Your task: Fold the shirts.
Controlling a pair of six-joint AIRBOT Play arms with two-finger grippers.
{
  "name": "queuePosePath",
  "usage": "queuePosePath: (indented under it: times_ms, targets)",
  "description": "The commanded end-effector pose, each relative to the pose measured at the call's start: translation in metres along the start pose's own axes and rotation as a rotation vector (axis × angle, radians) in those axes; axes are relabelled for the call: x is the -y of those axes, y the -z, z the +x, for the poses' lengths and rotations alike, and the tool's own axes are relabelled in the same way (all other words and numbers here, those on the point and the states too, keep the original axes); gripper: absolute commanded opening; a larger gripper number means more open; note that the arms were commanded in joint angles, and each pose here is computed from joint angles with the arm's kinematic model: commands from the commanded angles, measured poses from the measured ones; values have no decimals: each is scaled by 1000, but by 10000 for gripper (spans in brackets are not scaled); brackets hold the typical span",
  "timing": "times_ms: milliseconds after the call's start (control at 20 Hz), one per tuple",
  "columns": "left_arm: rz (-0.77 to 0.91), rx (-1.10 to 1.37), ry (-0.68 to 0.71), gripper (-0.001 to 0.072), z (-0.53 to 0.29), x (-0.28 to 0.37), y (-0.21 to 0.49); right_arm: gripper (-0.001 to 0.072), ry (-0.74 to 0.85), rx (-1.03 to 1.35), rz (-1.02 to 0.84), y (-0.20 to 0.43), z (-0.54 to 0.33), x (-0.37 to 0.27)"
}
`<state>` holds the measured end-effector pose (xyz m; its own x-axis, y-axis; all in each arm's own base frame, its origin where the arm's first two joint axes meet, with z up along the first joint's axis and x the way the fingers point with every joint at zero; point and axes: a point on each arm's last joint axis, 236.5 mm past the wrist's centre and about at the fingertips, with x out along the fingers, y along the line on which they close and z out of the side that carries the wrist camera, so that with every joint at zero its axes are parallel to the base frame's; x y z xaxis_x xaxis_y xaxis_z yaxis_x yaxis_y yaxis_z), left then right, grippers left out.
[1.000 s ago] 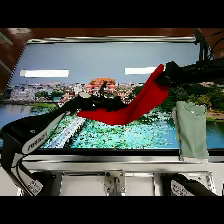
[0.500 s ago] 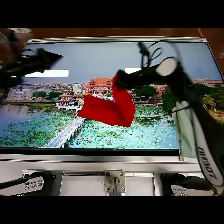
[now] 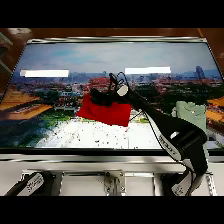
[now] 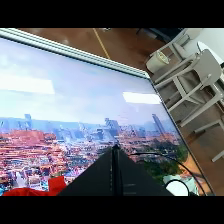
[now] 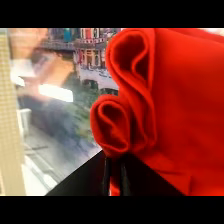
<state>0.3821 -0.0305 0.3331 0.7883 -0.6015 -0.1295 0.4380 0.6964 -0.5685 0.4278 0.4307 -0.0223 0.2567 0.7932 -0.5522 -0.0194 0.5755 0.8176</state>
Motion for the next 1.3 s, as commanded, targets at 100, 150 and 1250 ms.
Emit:
queuePosePath:
  times_ms: [100,150,1250]
  targets:
    - [16,-28,27,43,-1,15,9,602,-58,62,58,-6,14,-11]
    - [11,-34,31,43,1,15,12,602,-69,34,39,-3,7,-16]
    - [35,-112,-68,43,2,-13,34,681,272,-304,223,18,-119,175]
